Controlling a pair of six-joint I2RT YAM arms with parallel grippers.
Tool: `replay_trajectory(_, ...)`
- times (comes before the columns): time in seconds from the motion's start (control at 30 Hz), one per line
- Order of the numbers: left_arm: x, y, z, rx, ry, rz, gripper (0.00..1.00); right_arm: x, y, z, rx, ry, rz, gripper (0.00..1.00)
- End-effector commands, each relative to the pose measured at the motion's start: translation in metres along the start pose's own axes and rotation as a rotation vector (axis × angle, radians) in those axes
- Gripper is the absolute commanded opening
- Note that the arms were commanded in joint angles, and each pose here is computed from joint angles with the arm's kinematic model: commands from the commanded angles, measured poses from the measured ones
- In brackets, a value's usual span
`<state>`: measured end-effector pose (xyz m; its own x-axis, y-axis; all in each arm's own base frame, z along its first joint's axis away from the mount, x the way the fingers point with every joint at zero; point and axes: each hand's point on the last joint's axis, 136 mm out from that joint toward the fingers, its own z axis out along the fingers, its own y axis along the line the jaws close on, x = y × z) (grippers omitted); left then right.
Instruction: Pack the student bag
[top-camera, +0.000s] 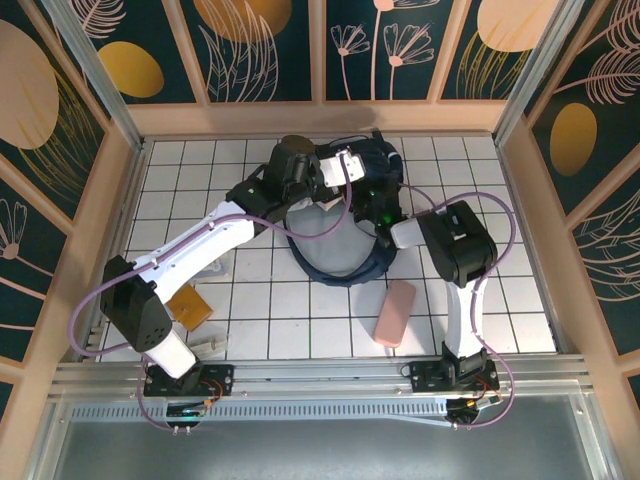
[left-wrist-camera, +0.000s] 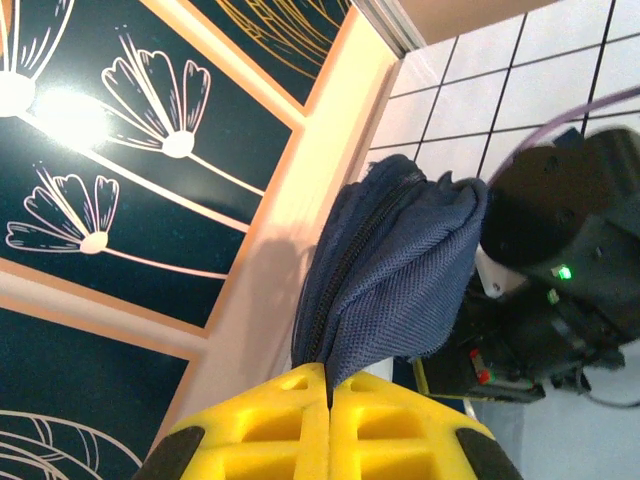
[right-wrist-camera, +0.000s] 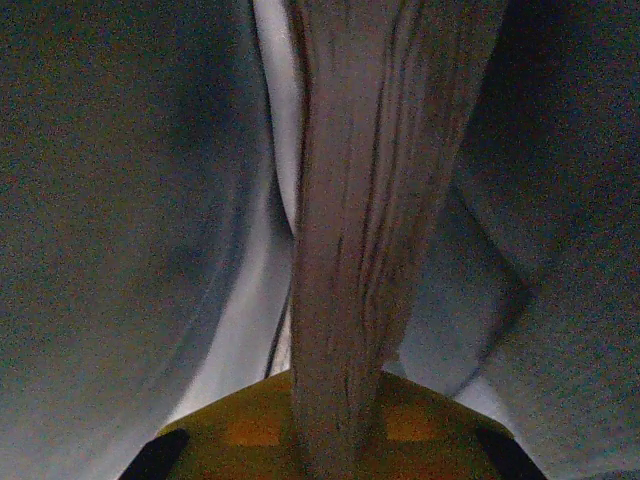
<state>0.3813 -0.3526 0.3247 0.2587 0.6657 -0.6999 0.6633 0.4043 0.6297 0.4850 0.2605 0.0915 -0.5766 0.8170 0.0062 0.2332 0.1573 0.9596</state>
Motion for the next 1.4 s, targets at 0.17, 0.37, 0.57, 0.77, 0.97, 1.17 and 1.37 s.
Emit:
replay_trajectory(0.17, -0.036, 0.035, 0.003, -0.080, -0.080, -0.185, 0.00, -0.038, 0.012, 0.015, -0.046, -0.399, 0.218, 0.00)
replay_trajectory(0.37, -0.036, 0.031, 0.021, -0.058, -0.088, -0.288, 0.00, -0.025, 0.008, 0.033, 0.012, -0.422, 0.304, 0.18)
replay_trajectory(0.57, -0.023, 0.037, 0.031, -0.117, -0.042, -0.267, 0.00, -0.007, 0.017, 0.021, 0.094, -0.354, 0.286, 0.41)
replay_trajectory(0.77, -0.004, 0.040, 0.048, -0.156, 0.029, -0.211, 0.00, 0.014, 0.013, -0.028, 0.228, -0.280, 0.215, 0.52)
replay_trajectory(0.97, 0.016, 0.047, 0.063, -0.191, 0.085, -0.216, 0.00, 0.029, 0.004, -0.081, 0.321, -0.153, 0.122, 0.52)
replay_trajectory(1.17, 0.019, 0.024, 0.064, -0.075, 0.069, -0.179, 0.04, 0.016, 0.002, -0.147, 0.412, -0.094, -0.157, 0.51)
replay_trajectory(1.37, -0.002, -0.041, 0.020, 0.274, -0.088, -0.200, 0.62, -0.037, -0.003, -0.207, 0.452, -0.044, -0.485, 0.52)
